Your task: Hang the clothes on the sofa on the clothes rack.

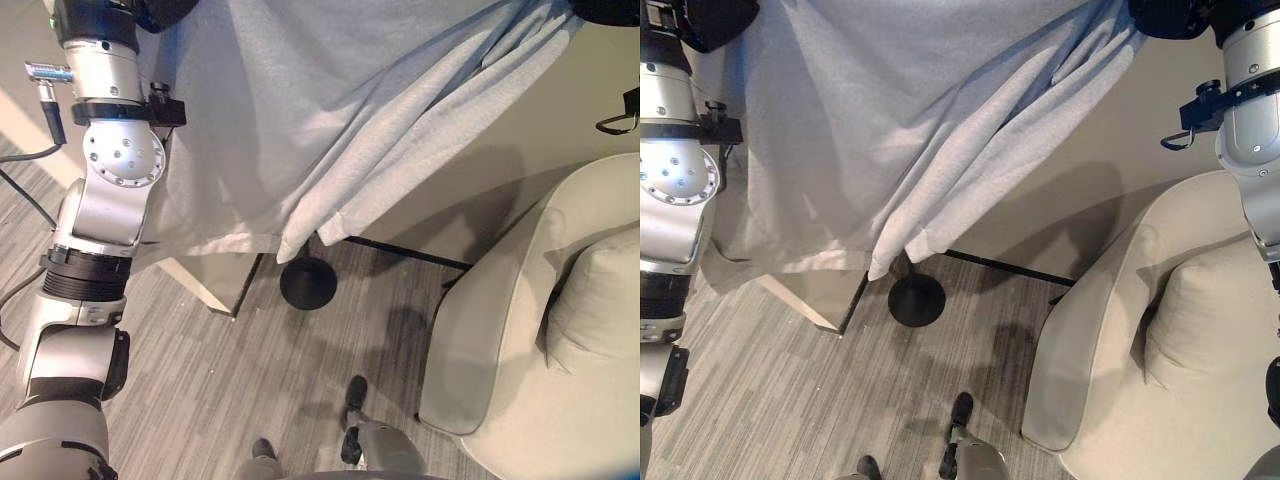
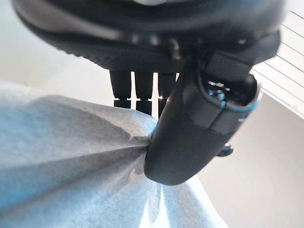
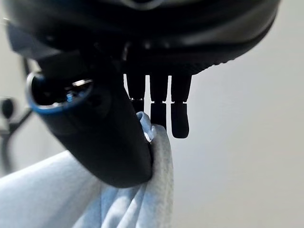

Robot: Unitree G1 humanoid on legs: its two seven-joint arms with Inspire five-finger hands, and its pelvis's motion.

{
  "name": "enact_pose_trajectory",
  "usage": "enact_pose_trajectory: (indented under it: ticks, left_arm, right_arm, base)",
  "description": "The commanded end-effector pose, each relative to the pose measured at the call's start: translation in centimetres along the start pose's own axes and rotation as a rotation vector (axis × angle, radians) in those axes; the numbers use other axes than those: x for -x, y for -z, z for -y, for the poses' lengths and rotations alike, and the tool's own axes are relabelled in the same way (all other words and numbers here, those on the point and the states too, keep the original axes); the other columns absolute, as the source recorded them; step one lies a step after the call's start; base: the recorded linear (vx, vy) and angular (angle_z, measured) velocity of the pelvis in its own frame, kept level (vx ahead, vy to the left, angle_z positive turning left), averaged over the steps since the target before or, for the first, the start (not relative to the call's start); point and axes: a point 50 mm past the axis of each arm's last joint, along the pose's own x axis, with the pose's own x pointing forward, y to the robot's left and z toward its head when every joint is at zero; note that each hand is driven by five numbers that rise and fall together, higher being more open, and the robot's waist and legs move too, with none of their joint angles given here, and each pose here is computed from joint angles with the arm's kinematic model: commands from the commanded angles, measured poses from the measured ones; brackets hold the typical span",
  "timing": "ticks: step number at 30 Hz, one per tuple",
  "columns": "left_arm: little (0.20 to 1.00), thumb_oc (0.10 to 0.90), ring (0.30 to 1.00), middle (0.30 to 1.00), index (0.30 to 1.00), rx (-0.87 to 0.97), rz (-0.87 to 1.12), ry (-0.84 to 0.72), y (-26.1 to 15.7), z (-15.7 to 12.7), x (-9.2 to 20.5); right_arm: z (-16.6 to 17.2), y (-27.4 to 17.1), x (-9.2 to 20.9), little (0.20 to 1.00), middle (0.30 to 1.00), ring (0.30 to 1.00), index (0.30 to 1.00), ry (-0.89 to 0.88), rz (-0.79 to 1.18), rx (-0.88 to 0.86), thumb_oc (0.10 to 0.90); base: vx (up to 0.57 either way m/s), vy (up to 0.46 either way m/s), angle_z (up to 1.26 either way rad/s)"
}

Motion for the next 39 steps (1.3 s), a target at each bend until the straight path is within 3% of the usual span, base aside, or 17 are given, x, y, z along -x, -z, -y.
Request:
enact_pose_trajectory:
  ticks: [1, 6, 12, 39]
  left_arm:
    - [0.3, 0.4, 0.3, 0.3, 0.3, -0.014, 0.149, -0.044, -2.2, -1.5, -0.6]
    - [0.3, 0.4, 0.3, 0.3, 0.3, -0.014, 0.127, -0.056, -1.7, -1.6, -0.2]
    - [0.3, 0.4, 0.3, 0.3, 0.3, -0.011, 0.123, -0.14, -1.6, -3.6, -0.3]
    - [0.3, 0.4, 0.3, 0.3, 0.3, -0.211, 0.117, -0.251, -0.4, -8.3, 2.1]
  right_arm:
    - [3.9, -0.7, -0.6, 0.3, 0.3, 0.3, 0.3, 0.226, 0.041, -0.037, 0.4]
    - [4.1, -0.5, 0.1, 0.3, 0.3, 0.3, 0.3, 0.241, 0.043, -0.038, 0.4]
    - [4.9, -1.3, -0.1, 0.3, 0.3, 0.3, 0.3, 0.272, 0.071, -0.082, 0.4]
    - [2.6, -4.4, -1.0, 0.3, 0.3, 0.3, 0.3, 0.244, 0.182, -0.141, 0.4]
  base:
    - [0.16, -0.098, -0.14]
    - [0.12, -0.112, 0.02]
    - [0.07, -0.234, -0.01]
    - [0.12, 0.058, -0.2]
